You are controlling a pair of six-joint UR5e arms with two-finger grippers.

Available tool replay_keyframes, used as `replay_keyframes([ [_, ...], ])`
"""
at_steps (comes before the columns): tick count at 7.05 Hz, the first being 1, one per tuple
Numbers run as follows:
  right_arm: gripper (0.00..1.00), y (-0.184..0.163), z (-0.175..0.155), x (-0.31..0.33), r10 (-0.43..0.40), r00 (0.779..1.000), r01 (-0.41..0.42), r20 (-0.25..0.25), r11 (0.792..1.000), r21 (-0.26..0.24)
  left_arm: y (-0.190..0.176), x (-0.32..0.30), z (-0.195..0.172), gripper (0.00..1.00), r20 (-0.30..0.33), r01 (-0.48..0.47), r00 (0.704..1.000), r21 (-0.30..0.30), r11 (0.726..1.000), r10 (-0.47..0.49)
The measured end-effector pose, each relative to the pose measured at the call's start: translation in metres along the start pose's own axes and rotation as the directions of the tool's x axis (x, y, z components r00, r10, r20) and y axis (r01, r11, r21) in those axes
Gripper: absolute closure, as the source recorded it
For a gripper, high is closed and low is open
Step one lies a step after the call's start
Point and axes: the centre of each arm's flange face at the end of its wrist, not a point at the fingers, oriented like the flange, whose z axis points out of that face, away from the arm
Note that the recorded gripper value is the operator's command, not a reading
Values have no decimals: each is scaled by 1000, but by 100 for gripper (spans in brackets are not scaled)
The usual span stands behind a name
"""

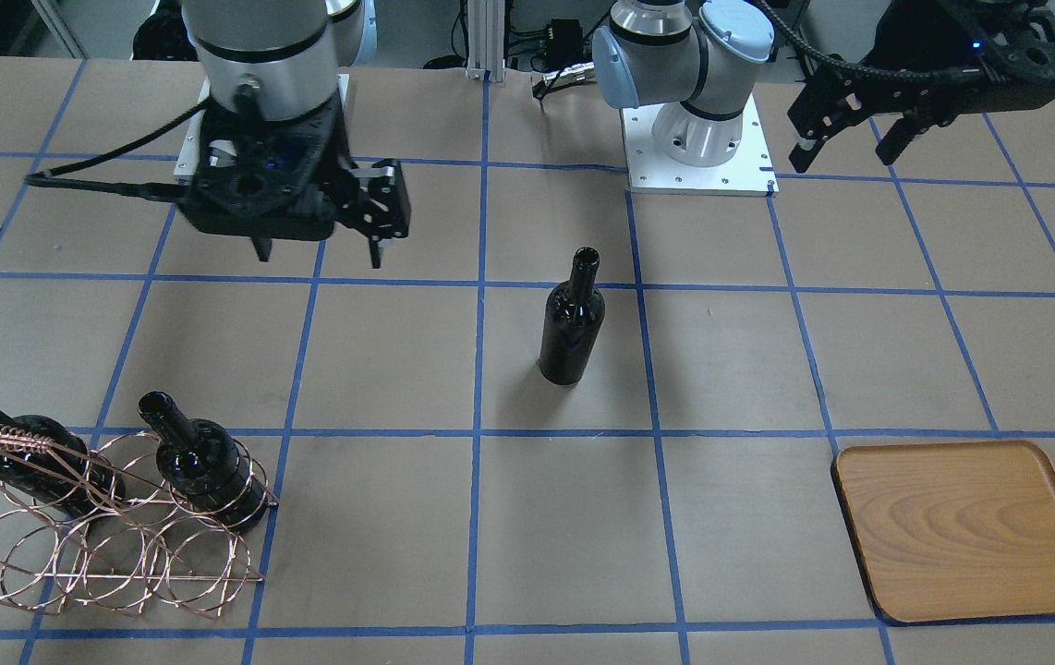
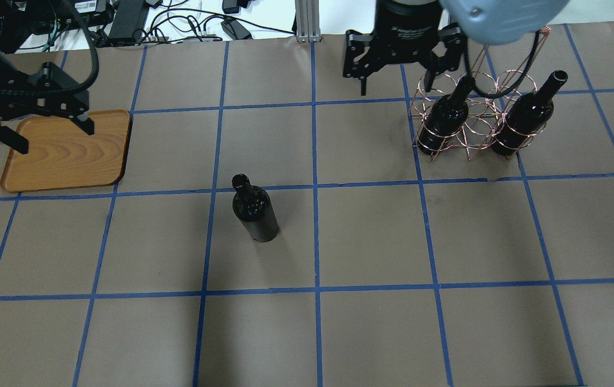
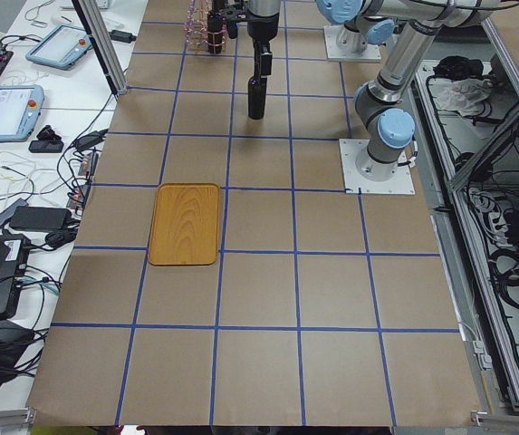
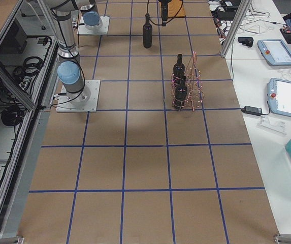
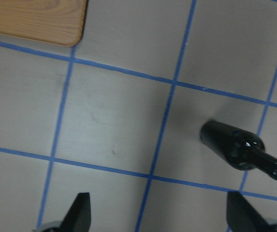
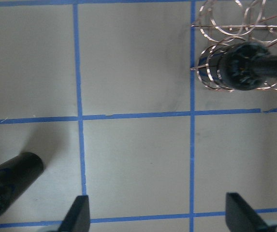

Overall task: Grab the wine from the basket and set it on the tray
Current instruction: 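Move the left gripper over the standing bottle while the right gripper withdraws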

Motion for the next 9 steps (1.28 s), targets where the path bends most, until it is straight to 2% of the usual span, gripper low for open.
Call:
replay_keyframes([
  [1,0,-4,-4,28,10,1000,-10,-4,1000,0,11,40,17,0,2,1,1000,-26,1000,-1],
  [2,0,-4,-3,40,9,1000,-9,-5,1000,-2,18,77,42,0,46,-20,999,-24,1000,21],
  [4,0,-4,0,45,7,1000,-7,-2,1000,-5,29,133,89,0,95,-59,994,19,998,57],
  [6,0,-7,0,45,7,1000,-7,7,1000,23,30,157,120,0,109,-66,992,-3,998,66],
  [9,0,-7,-1,45,7,1000,-7,9,999,34,22,164,146,0,118,-59,991,-43,997,64],
])
